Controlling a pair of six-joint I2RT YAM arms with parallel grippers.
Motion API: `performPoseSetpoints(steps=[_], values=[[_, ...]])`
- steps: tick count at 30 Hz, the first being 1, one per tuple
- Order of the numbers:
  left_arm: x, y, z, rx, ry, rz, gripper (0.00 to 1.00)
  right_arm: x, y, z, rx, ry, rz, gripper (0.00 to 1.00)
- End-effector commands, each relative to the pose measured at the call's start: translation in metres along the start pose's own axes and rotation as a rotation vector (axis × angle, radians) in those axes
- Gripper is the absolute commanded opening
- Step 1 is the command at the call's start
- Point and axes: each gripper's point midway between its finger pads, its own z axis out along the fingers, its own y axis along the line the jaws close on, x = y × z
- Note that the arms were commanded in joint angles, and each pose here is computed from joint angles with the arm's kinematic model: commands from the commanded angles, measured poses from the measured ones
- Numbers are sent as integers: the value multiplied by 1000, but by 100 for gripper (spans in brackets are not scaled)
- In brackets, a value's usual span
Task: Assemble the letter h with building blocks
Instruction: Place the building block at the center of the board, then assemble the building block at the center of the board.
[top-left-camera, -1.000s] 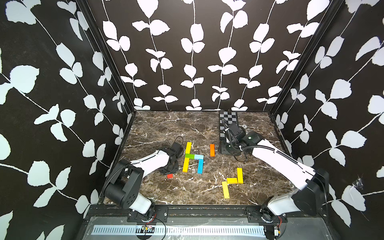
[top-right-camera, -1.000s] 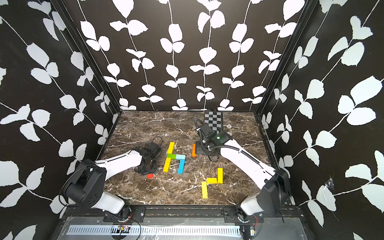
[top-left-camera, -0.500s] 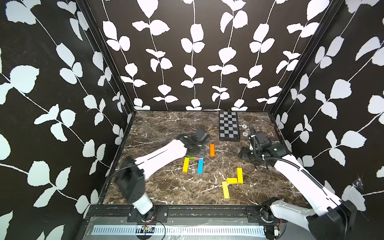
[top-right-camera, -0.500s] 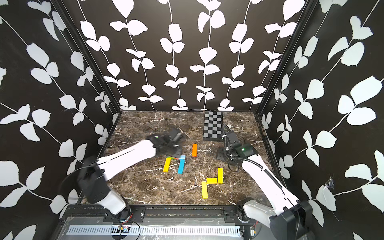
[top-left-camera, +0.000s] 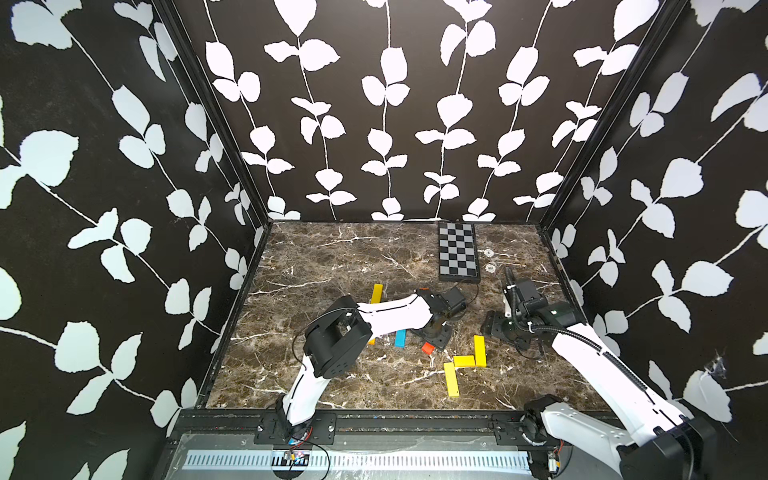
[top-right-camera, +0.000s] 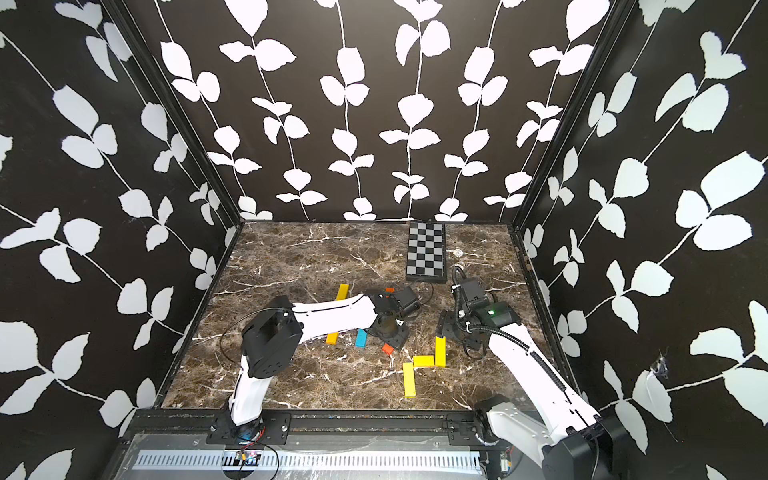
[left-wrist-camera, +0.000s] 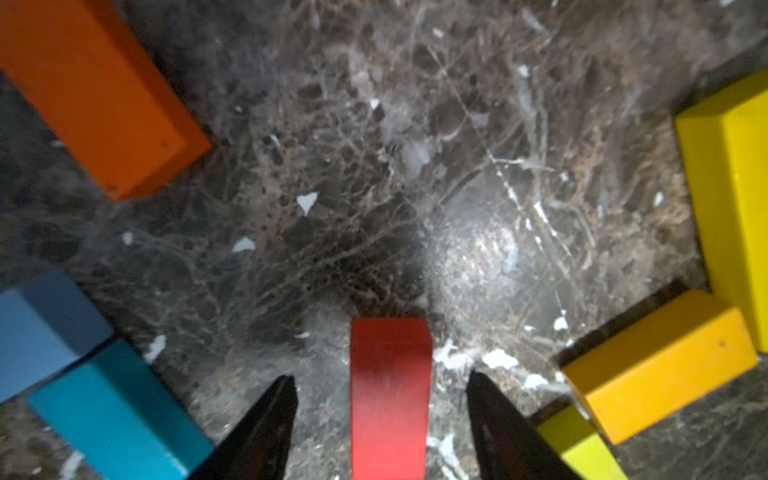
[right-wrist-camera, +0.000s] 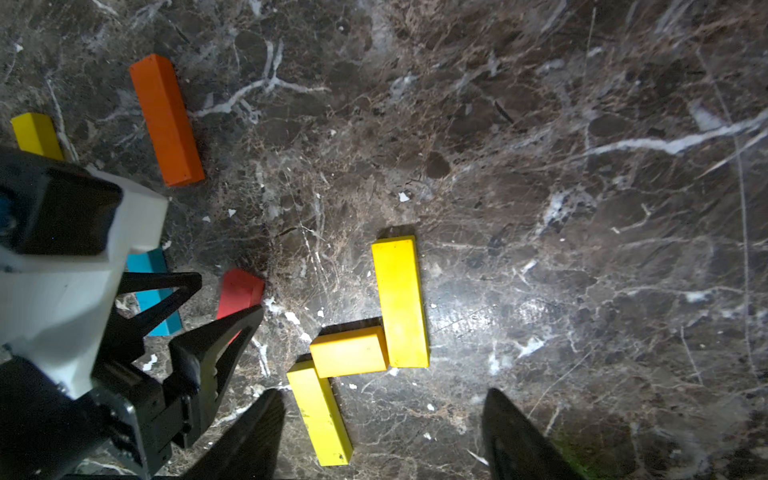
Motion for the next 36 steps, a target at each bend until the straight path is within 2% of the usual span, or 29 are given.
performPoseSetpoints(steps=[1,5,8,11,14,17,21,27,36], values=[[-26,17,-77,-37,-176,-3,75,4,21,3,-30,20,-148,80],[-31,59,-160,-125,-370,-47,80,17,52,22,29,74,-386,85],[-16,107,-214,-190,-491,-148,82,34,77,44,55,129,-572,86],[8,149,-251,-196,-598,-256,84,51,95,64,113,184,-742,86],[32,172,-278,-217,-710,-286,91,61,99,94,164,237,-842,86],[53,186,-292,-256,-771,-308,95,62,104,113,174,259,-894,86],[67,192,-290,-258,-778,-340,97,51,111,122,184,244,-943,86],[72,194,-282,-262,-750,-356,97,49,113,134,134,277,-929,84],[70,191,-273,-251,-726,-355,97,55,122,150,7,293,-806,81]])
